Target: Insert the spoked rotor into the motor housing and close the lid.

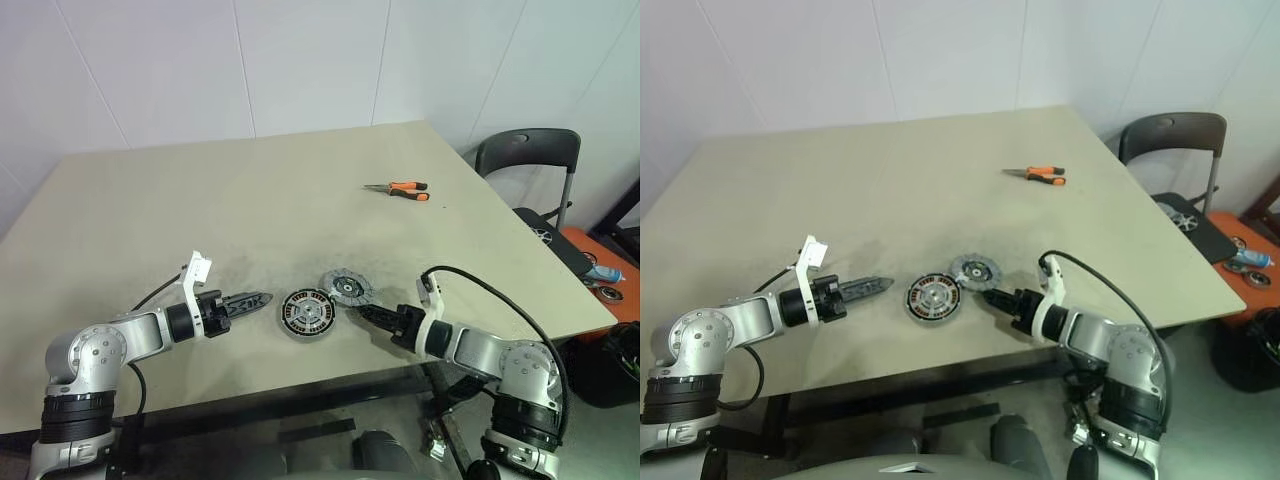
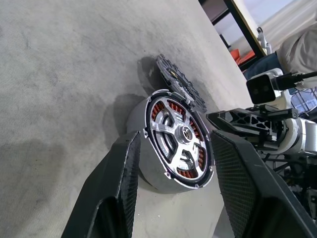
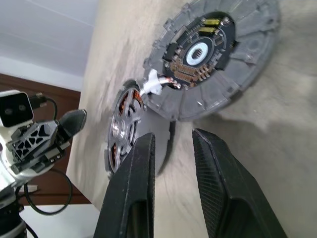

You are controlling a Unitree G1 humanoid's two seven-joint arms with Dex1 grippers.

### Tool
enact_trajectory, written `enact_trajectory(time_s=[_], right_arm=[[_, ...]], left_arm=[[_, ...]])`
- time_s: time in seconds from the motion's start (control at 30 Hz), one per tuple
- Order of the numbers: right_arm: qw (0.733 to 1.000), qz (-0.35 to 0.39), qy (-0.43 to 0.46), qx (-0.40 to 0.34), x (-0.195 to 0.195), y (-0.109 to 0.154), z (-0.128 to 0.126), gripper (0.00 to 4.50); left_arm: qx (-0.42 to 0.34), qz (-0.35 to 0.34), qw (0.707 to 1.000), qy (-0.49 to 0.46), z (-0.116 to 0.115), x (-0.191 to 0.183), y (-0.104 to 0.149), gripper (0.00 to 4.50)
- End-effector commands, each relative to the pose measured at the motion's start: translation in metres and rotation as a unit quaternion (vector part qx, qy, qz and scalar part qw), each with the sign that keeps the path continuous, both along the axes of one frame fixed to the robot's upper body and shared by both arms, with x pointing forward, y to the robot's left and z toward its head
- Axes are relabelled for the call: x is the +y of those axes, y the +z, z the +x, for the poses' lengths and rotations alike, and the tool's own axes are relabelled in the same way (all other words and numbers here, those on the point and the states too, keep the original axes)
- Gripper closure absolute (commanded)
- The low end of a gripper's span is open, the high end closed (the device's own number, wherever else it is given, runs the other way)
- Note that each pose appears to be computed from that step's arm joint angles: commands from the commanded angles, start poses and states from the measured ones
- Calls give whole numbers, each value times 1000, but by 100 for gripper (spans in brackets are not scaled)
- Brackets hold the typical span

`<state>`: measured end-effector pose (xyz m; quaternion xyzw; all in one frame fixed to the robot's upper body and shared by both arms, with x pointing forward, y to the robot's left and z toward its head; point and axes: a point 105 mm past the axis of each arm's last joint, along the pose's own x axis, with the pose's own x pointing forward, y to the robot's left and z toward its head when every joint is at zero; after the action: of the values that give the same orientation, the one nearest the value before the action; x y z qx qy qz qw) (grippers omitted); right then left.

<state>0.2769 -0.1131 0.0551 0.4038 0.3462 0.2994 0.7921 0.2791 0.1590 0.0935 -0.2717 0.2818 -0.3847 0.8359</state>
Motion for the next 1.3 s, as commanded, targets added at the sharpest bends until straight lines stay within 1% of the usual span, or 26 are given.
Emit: enact_trajectory(time_s=[0.03,0.23,0.6,0.77,0.9,1.0,1.1,1.17,1.27,1.3], right_arm=[[1000,-2,-9,-15,4,4,9,327],[999,0,-28,-26,5,3,20,327],[996,-35,-76,-22,-4,-15,28,327],[992,-63,-111,-7,-13,-35,31,327],[990,-75,-115,-5,-10,-45,30,327],[989,-80,-121,0,-8,-51,31,377],[990,-77,-122,-6,-4,-50,37,447],[989,-72,-128,-8,-3,-49,42,449],[991,-42,-125,-19,1,-40,46,449],[991,-50,-123,-19,2,-40,47,449]], left_arm=[[-25,3,1000,5,6,2,9,211],[-25,5,1000,7,7,4,8,211],[-27,8,1000,6,9,4,7,211],[-27,6,1000,5,10,2,8,211],[-28,6,1000,4,11,1,8,211],[-28,6,1000,3,11,0,8,211],[-28,6,1000,3,12,0,8,211],[-27,7,1000,3,12,1,7,211],[-27,7,1000,3,12,1,6,211],[-27,7,1000,3,12,1,6,211]])
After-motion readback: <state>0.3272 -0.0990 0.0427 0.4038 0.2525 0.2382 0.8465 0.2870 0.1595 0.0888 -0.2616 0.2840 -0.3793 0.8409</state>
